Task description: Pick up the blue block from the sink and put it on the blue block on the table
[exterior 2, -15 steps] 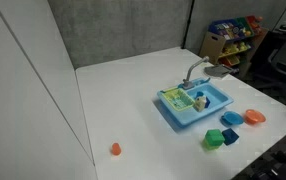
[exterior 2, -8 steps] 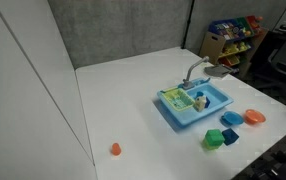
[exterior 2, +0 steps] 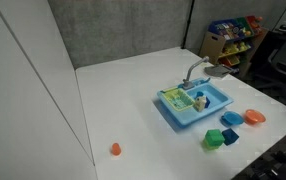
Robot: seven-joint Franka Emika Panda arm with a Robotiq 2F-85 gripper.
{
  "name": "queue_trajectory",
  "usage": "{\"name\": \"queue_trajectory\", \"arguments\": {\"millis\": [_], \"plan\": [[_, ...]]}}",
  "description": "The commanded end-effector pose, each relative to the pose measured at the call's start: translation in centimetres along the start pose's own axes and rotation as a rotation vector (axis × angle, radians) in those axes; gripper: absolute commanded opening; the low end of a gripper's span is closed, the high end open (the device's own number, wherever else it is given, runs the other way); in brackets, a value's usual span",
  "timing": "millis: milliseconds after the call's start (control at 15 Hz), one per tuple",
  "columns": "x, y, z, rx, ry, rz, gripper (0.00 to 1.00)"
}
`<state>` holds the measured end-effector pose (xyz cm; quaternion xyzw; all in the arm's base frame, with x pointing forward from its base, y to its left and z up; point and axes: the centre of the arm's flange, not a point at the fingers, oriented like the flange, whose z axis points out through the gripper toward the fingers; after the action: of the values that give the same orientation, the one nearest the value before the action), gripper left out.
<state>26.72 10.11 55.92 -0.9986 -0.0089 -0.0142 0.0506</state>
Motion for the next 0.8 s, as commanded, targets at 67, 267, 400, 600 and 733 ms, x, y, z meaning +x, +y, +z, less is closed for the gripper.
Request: {"name": "queue_trajectory", "arguments": {"millis": [67,267,400,600,733], "plan": [[2.9,1.0,-3.2,-0.006,-0.047,0.04,1.0],[5.0,1.9,-3.6,-0.009,-0.037,0.076,1.0],[6.2,2.5,-2.9,-0.017,-0.04,0.083,1.0],[7.7,3.2,-0.4,-0.032,-0.051,0.096,1.0],[8.7,3.6,1.6,-0.043,-0.055,0.11,1.0]]}}
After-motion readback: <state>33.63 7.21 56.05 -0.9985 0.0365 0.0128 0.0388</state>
